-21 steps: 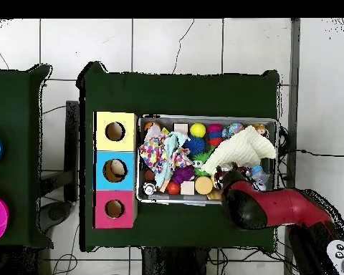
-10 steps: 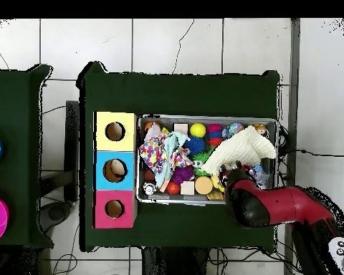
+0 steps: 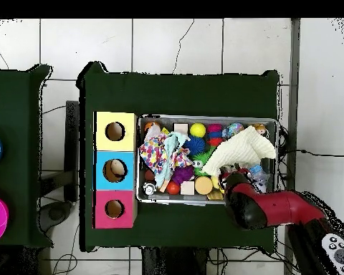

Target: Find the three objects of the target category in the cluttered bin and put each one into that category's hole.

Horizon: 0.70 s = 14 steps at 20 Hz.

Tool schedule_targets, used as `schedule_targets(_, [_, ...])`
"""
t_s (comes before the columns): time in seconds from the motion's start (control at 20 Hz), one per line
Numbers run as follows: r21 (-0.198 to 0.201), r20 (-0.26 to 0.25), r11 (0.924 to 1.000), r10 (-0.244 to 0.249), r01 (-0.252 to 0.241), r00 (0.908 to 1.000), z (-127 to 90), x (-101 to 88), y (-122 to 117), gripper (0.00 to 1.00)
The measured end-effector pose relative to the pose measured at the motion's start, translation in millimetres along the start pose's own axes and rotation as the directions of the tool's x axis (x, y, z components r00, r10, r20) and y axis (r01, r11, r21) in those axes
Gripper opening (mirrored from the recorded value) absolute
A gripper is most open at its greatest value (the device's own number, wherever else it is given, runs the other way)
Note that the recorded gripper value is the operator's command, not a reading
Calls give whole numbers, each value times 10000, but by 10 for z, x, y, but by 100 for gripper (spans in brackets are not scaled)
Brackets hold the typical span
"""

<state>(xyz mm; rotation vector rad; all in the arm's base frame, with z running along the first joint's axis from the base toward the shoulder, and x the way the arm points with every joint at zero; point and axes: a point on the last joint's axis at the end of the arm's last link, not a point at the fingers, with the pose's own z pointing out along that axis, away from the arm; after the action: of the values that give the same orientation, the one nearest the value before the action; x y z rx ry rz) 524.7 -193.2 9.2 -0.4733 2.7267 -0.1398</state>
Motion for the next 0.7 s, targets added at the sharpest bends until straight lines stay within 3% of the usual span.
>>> schedule_targets(0.3, [-183, 75, 9997, 138, -137, 9999, 93, 97, 81, 100])
schedule_targets(0.7, [-261, 53, 9995, 185, -183, 9998, 104, 46, 139, 100])
